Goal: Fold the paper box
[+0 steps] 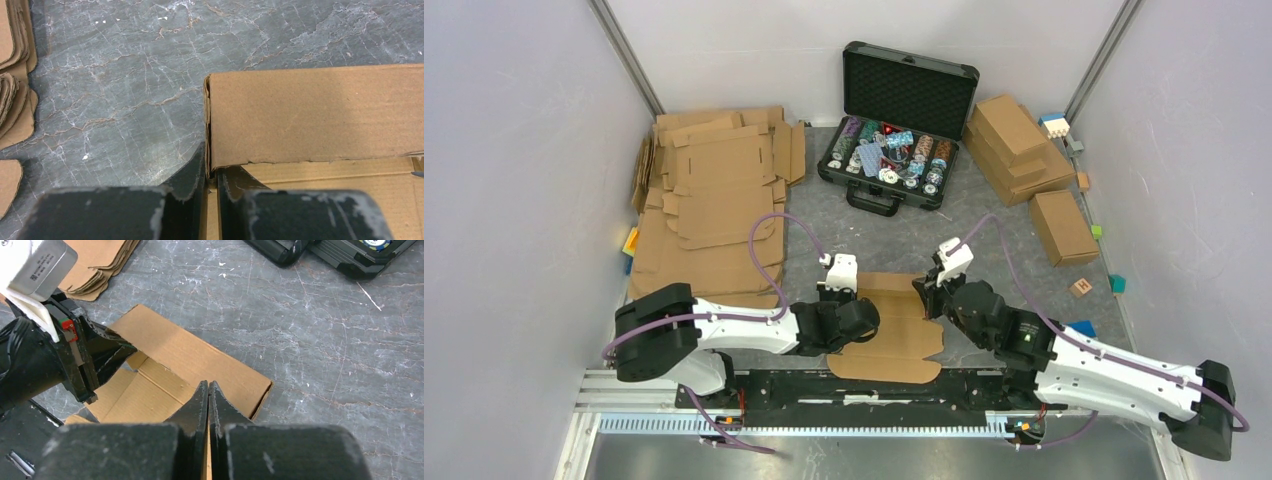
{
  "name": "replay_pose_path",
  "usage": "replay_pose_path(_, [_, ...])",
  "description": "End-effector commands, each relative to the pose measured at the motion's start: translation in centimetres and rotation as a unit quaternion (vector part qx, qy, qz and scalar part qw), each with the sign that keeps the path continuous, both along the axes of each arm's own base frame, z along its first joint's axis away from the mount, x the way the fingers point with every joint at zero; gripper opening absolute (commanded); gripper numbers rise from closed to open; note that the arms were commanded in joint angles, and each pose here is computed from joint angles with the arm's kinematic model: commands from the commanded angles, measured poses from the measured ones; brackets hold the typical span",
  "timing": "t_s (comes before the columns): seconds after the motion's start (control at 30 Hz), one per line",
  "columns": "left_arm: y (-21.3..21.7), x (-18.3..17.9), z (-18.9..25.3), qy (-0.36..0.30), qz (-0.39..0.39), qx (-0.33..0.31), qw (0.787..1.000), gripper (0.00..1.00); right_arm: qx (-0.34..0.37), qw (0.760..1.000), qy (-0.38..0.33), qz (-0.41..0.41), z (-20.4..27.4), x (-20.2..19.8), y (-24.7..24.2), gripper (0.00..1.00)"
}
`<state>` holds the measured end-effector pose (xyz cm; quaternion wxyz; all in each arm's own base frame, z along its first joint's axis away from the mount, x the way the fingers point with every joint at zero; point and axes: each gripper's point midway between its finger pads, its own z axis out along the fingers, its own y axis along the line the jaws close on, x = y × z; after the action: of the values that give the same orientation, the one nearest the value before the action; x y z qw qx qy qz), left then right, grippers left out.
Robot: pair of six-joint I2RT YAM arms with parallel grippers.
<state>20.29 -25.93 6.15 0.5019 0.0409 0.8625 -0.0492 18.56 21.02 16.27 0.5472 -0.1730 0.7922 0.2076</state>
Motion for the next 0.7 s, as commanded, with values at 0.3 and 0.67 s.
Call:
replay_pose_path(0.3, [0.4,0.5,0.1,-0.027,0.0,0.011,1.0,0.12,-0.073,0.995,0.064,-0.039,-6.2,-0.2,-1.9,0.0])
replay_pose_path(0.67, [-0.7,-1.4,-0.6,0.02,-0.071,0.004,0.997,0.51,-0.076,0.994,0.071,-0.032,-6.7,-0.4,-1.8,0.0])
